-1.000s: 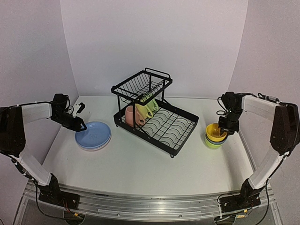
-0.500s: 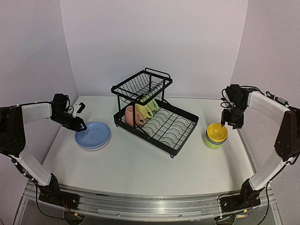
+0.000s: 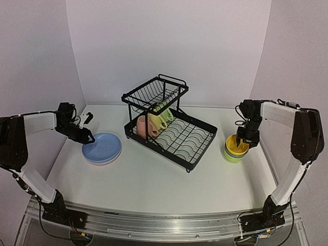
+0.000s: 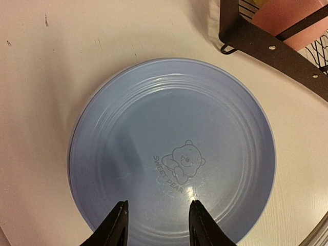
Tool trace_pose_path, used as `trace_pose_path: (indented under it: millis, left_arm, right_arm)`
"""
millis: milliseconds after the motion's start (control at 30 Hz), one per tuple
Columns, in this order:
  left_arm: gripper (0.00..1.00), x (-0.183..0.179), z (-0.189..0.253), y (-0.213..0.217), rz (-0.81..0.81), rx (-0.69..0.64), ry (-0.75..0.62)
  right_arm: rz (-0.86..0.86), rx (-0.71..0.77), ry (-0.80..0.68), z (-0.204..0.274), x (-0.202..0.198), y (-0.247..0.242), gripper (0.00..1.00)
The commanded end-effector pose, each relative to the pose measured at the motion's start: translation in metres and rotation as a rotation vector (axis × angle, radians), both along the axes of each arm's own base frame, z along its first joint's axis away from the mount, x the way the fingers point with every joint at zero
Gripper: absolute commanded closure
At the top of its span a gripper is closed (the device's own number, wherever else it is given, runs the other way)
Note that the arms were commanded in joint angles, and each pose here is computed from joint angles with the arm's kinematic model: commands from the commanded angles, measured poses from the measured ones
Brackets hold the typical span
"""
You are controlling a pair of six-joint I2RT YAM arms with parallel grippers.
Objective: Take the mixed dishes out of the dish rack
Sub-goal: Pick up the cup from the dish rack.
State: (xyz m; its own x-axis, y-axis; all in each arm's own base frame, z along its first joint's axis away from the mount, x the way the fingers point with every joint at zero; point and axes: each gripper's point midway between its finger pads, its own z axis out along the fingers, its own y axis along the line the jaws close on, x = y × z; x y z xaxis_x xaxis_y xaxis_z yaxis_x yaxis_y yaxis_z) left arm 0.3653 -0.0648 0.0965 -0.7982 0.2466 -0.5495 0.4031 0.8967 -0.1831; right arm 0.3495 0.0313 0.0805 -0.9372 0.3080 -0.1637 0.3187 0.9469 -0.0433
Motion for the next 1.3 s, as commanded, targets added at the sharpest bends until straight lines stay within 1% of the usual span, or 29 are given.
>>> trace_pose_path:
  millis: [0,100,167,233,267,300,367,433,500,533,633,667,733,767,867,933,1033,1167,1267]
  left_arm:
    - [0.60,0.013,0.028,-0.003,-0.017,-0.014,-0.073]
    - [0.60,0.015,0.036,-0.006,-0.035,-0.027,-0.090]
    - [0.58,0.016,0.044,-0.009,-0.055,-0.041,-0.107]
    - [0.53,0.015,0.056,-0.015,-0.089,-0.063,-0.131]
    - [0.50,0.013,0.059,-0.018,-0.108,-0.073,-0.134]
    - [0.46,0.012,0.066,-0.022,-0.135,-0.085,-0.146]
    - [0.38,0.006,0.078,-0.028,-0.192,-0.103,-0.171]
    - [0.31,0.002,0.092,-0.033,-0.243,-0.109,-0.219]
    - [0.24,-0.001,0.107,-0.037,-0.283,-0.114,-0.282]
    - [0.21,-0.001,0.115,-0.039,-0.299,-0.118,-0.319]
    - [0.12,-0.005,0.135,-0.045,-0.320,-0.149,-0.422]
    - [0.09,-0.006,0.140,-0.047,-0.318,-0.162,-0.452]
    - [0.02,-0.008,0.149,-0.048,-0.304,-0.183,-0.509]
    - [0.01,-0.009,0.152,-0.049,-0.300,-0.191,-0.528]
    - [0.00,-0.012,0.151,-0.048,-0.286,-0.199,-0.550]
    - [0.00,-0.011,0.151,-0.046,-0.266,-0.190,-0.566]
    - [0.00,-0.011,0.150,-0.044,-0.254,-0.180,-0.590]
    - [0.00,-0.007,0.151,-0.044,-0.250,-0.185,-0.598]
    - [0.00,-0.003,0.153,-0.043,-0.242,-0.180,-0.606]
  right_arm:
    - [-0.001,-0.022,-0.112,0.036,0.016,-0.006,0.42]
    - [0.028,-0.068,-0.194,0.066,0.020,-0.014,0.41]
    - [0.063,-0.080,-0.261,0.090,0.025,-0.015,0.39]
    - [0.128,-0.045,-0.361,0.116,0.036,-0.004,0.37]
    - [0.186,-0.010,-0.431,0.129,0.044,0.008,0.34]
    - [0.251,0.033,-0.498,0.138,0.048,0.024,0.31]
    - [0.440,0.140,-0.678,0.158,0.062,0.070,0.28]
    - [0.620,0.215,-0.827,0.169,0.072,0.116,0.28]
    - [0.783,0.275,-0.930,0.171,0.077,0.161,0.28]
    - [0.850,0.318,-1.003,0.178,0.081,0.181,0.28]
    - [1.001,0.442,-1.154,0.171,0.086,0.234,0.30]
    - [1.030,0.465,-1.180,0.166,0.090,0.248,0.30]
    - [1.079,0.519,-1.166,0.151,0.098,0.275,0.31]
    - [1.096,0.540,-1.168,0.150,0.100,0.285,0.31]
    - [1.133,0.582,-1.173,0.127,0.112,0.310,0.34]
    - [1.176,0.577,-1.199,0.118,0.114,0.323,0.38]
    - [1.225,0.569,-1.198,0.100,0.115,0.346,0.40]
    - [1.235,0.591,-1.163,0.074,0.121,0.370,0.42]
    - [1.225,0.575,-1.131,0.048,0.128,0.377,0.44]
